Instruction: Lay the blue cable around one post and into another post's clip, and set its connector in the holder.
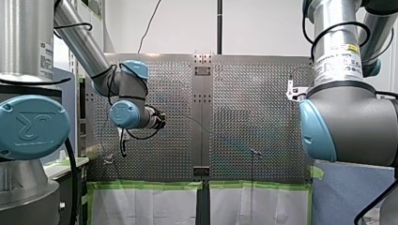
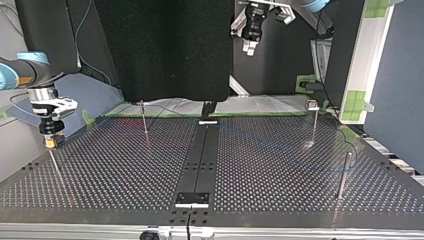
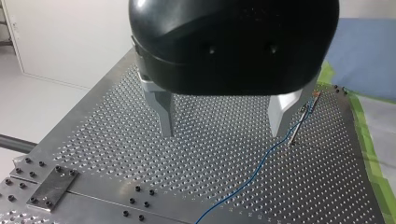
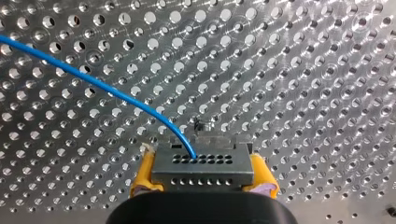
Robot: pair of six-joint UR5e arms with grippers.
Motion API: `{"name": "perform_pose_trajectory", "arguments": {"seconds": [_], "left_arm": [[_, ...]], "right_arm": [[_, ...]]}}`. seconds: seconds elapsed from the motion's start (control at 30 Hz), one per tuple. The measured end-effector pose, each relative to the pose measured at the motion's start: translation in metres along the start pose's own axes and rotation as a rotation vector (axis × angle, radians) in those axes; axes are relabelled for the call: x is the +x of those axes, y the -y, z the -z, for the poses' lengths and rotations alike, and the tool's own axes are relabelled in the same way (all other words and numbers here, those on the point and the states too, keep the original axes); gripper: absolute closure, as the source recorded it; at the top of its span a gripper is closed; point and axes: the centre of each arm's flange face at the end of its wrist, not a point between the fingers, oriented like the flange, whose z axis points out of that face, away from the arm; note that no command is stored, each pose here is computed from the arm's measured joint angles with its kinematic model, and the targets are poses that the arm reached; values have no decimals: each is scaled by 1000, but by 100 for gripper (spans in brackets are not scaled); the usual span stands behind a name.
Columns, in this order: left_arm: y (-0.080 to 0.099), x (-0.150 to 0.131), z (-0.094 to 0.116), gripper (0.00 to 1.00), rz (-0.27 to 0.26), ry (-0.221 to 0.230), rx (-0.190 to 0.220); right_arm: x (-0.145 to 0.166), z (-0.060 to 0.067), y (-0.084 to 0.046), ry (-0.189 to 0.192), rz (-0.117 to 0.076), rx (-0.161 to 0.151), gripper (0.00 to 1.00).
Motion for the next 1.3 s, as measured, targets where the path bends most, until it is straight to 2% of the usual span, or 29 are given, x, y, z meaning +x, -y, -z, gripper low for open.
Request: {"name": "perform_pose_trajectory", "arguments": {"seconds": [0.53,1.03,1.3], "left_arm": [[0,0,-1,0,0,-1,2],[-2,0,-2,0,-1,-1,-2],[-2,0,-2,0,-1,-1,-2]], "right_arm": [[5,-2,-1,-7,8,41,100],[6,-3,-2,-6,7,41,100],[4,-2,-4,-4,6,23,100]]}}
